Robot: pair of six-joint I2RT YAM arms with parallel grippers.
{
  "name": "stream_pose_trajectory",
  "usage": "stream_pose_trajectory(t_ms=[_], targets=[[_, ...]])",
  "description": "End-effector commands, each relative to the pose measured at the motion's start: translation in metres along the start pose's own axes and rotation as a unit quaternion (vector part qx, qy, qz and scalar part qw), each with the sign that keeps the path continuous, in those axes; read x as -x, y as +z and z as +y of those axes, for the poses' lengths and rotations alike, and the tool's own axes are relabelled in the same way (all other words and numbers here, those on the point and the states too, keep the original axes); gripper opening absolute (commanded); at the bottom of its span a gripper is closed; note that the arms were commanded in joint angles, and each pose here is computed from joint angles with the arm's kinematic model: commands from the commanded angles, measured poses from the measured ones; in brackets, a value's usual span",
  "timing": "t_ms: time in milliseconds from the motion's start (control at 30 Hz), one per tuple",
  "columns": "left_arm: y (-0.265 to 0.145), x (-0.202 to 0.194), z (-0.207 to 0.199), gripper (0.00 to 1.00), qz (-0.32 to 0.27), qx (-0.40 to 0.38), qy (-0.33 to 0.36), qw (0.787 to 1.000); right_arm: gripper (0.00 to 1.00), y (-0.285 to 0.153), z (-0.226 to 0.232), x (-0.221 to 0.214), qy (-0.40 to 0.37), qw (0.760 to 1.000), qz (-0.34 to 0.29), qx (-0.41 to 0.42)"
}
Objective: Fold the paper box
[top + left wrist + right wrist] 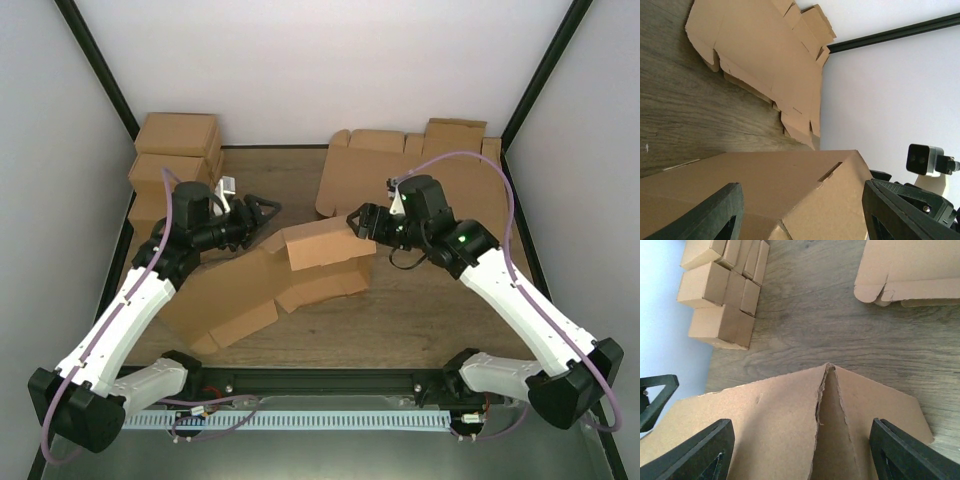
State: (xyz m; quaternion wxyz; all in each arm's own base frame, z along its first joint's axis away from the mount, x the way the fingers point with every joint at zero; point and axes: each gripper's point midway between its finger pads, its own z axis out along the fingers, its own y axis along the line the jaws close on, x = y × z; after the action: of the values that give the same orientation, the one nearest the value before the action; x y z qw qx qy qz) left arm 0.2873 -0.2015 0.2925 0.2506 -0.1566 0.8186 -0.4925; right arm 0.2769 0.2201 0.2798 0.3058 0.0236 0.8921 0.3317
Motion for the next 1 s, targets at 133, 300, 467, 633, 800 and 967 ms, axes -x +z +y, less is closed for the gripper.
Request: stream_pose_trajectory(t_ms=[133, 300, 467, 633, 800, 967], targets=[[-0.013, 0.013, -0.027, 0.76, -0.015, 0.009, 0.084, 0.996, 0.78, -0.010, 0.014, 0.003, 0.019, 0.998, -0.018, 0.048], [-0.027, 0.020, -0.038, 0.85, 0.001, 0.063, 0.202, 0.977, 0.79, -0.010, 0.017, 0.009, 0.013, 0.998, -0.023, 0.050], [-0.050, 0.012, -0.029, 0.86, 0.025, 0.111, 0.299, 0.948, 0.79, -0.010, 0.018, 0.012, 0.008, 0.998, -0.026, 0.051], [-0.070, 0.003, -0.021, 0.85, 0.031, 0.126, 0.367, 0.921, 0.79, -0.006, 0.020, 0.012, 0.006, 0.998, -0.022, 0.055], [-0.093, -0.006, -0.026, 0.85, 0.018, 0.118, 0.432, 0.894, 0.79, -0.001, 0.021, 0.011, 0.005, 0.998, -0.015, 0.057], [-0.097, -0.021, -0.022, 0.85, 0.035, 0.117, 0.468, 0.875, 0.79, 0.001, 0.020, 0.012, 0.003, 0.998, -0.014, 0.054]])
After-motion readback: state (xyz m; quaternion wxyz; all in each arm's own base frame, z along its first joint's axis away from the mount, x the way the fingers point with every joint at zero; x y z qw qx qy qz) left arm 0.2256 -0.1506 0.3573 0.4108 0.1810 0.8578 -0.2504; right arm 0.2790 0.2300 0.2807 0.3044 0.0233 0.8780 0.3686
